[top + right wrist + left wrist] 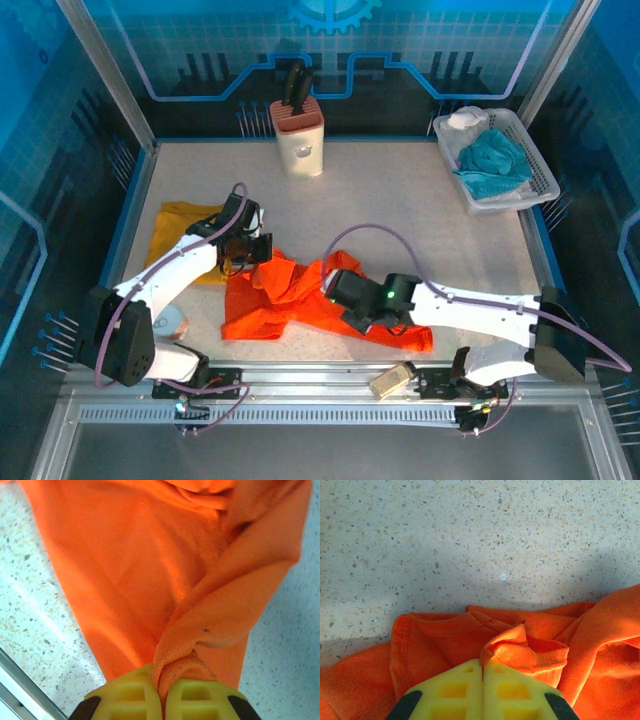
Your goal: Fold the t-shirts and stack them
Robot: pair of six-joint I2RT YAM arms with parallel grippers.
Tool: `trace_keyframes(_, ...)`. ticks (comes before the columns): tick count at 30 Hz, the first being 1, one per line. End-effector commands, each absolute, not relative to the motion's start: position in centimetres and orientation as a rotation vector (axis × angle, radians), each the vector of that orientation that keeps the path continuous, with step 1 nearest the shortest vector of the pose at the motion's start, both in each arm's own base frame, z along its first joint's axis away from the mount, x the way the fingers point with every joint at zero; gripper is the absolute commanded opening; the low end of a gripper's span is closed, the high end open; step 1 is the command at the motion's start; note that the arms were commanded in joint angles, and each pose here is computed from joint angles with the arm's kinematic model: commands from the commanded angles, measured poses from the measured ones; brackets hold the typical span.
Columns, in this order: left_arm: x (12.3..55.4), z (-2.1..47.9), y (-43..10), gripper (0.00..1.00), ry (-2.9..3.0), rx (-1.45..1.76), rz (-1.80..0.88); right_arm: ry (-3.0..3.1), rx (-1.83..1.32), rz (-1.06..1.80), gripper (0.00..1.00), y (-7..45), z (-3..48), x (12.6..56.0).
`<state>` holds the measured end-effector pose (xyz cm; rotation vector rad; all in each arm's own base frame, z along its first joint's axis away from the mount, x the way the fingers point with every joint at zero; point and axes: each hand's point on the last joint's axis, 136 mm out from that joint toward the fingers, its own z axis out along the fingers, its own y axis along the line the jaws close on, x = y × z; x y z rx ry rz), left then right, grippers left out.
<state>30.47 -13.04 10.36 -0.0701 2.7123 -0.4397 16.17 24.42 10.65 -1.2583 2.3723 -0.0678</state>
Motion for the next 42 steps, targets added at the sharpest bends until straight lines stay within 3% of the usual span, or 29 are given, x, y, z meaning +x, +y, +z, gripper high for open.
trace_keyframes(1,31.0,10.5,-12.6,0.0,2.717,-0.098,-0.423,2.248,-1.41,-0.258,0.01,24.9,10.5,16.3)
trace_keyframes(7,31.0,9.9,-12.5,0.0,2.732,-0.098,-0.406,2.222,-1.582,-0.329,0.14,26.9,7.9,13.8)
trace_keyframes(12,30.8,9.5,-12.5,0.0,2.742,-0.098,-0.404,2.282,-1.615,-0.134,0.4,28.2,7.3,11.6)
trace_keyframes(20,30.7,9.3,-12.5,0.0,2.748,-0.1,-0.406,2.419,-1.442,0.138,0.59,28.2,8.5,11.0)
trace_keyframes(29,30.6,9.5,-12.5,0.0,2.747,-0.093,-0.411,2.582,-1.011,0.504,0.61,25.7,13.3,12.6)
trace_keyframes(34,30.8,9.6,-12.7,0.0,2.741,-0.093,-0.424,2.702,-0.619,0.734,0.61,22.3,14.1,14.1)
trace_keyframes(40,31.1,9.7,-13.1,0.0,2.746,-0.09,-0.446,2.873,-0.098,0.939,0.5,19.7,11.4,15.2)
trace_keyframes(42,31.1,9.6,-13.1,0.0,2.748,-0.092,-0.452,2.9,0.022,1.023,0.42,19.7,10.3,15.1)
